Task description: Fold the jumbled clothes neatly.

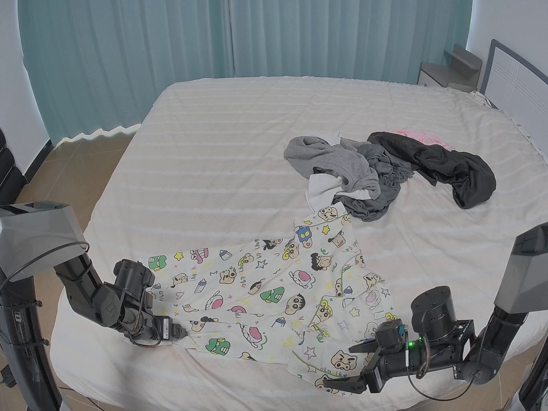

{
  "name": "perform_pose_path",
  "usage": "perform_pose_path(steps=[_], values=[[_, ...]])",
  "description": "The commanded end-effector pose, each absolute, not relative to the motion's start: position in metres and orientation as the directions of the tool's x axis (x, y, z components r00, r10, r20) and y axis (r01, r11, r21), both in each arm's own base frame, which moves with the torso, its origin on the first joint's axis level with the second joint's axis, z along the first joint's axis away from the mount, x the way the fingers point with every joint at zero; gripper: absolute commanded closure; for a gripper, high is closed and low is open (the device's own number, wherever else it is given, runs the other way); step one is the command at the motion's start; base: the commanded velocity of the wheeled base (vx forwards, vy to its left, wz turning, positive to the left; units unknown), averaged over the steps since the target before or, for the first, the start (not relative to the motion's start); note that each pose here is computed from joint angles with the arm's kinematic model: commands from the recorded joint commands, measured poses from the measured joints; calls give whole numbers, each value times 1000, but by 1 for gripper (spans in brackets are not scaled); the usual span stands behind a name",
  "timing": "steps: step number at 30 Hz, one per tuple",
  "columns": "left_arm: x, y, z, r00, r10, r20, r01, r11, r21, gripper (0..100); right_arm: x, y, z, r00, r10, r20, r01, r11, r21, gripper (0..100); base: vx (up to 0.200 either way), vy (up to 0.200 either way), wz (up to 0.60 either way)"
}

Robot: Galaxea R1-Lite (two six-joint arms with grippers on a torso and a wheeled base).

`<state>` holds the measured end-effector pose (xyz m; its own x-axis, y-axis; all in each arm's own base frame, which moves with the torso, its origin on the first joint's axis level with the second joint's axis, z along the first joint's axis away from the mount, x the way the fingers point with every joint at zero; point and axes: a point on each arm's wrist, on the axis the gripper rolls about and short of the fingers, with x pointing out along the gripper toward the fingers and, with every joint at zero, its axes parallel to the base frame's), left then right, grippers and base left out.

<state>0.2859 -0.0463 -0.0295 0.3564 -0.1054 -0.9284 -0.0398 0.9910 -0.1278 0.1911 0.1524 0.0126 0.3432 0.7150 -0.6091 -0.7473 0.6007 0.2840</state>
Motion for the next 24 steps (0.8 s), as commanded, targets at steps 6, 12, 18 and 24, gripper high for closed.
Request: perform_pose_path(steps=[6, 12, 18, 24], values=[[285, -46, -31, 352, -104, -930, -42, 991, -126, 0, 165, 120, 25, 363, 693, -623, -538, 702, 467, 0, 0, 0, 0], [285, -46, -30, 379, -103, -919, -40, 991, -128, 0, 167, 121, 4, 314, 651, -691, -471, 739, 482, 0, 0, 0, 0], [283, -45, -31, 381, -101, -919, -41, 991, -127, 0, 180, 129, -1, 349, 669, -656, -468, 731, 497, 0, 0, 0, 0], [281, -45, -31, 378, -103, -920, -41, 991, -127, 0, 199, 141, -4, 404, 666, -627, -445, 742, 501, 0, 0, 0, 0]])
